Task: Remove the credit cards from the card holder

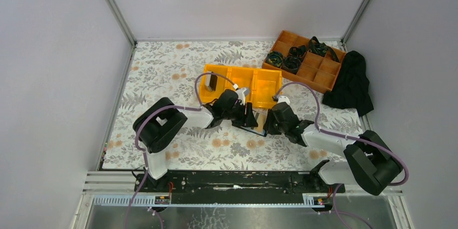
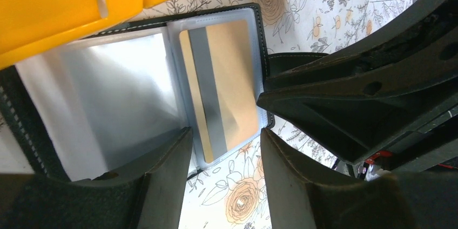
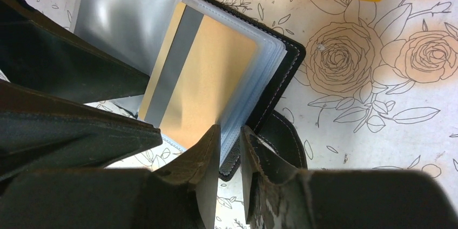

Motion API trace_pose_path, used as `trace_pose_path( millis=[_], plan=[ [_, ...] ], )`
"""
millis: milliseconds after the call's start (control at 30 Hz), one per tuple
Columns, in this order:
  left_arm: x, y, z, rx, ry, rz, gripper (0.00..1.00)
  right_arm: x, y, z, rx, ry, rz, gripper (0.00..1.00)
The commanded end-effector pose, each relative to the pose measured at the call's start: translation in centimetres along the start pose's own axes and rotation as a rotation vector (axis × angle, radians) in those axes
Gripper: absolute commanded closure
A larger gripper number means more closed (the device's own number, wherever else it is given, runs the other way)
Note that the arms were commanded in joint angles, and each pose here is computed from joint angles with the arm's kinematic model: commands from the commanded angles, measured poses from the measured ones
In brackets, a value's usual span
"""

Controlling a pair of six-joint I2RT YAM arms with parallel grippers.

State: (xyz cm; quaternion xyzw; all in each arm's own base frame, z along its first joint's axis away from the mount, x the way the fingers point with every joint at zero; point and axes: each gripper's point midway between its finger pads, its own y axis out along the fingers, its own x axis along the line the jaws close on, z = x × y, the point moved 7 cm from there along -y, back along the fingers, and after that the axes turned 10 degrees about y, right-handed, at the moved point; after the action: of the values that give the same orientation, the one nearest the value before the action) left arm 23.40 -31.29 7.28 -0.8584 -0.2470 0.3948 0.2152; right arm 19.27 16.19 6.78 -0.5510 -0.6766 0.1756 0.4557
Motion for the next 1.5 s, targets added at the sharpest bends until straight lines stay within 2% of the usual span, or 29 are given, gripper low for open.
trace_pose_path(
  millis=[0, 200, 600, 1167, 1467],
  plan=[
    [-1.3, 1.0, 0.0, -0.006, -0.006, 0.109, 0.43, 0.2, 0.6, -0.3, -0.002, 0.016, -0.016, 0.73],
    [-3.4, 0.2, -0.9, -0.03, -0.021, 0.231, 0.53, -0.1, 1.2, 0.1, 0.015, 0.018, -0.01, 0.73],
    [-5.2, -0.8, -1.9, -0.091, -0.05, 0.345, 0.58, -0.4, 2.1, 0.9, 0.05, 0.024, -0.011, 0.73],
    [-3.4, -1.8, -1.8, -0.104, -0.072, 0.231, 0.59, -0.5, 1.6, 1.0, 0.071, 0.009, 0.0, 0.73],
    [-2.9, -2.4, -1.4, -0.115, -0.069, 0.186, 0.59, -1.6, -0.4, 2.5, 0.1, 0.046, -0.005, 0.73]
  ],
)
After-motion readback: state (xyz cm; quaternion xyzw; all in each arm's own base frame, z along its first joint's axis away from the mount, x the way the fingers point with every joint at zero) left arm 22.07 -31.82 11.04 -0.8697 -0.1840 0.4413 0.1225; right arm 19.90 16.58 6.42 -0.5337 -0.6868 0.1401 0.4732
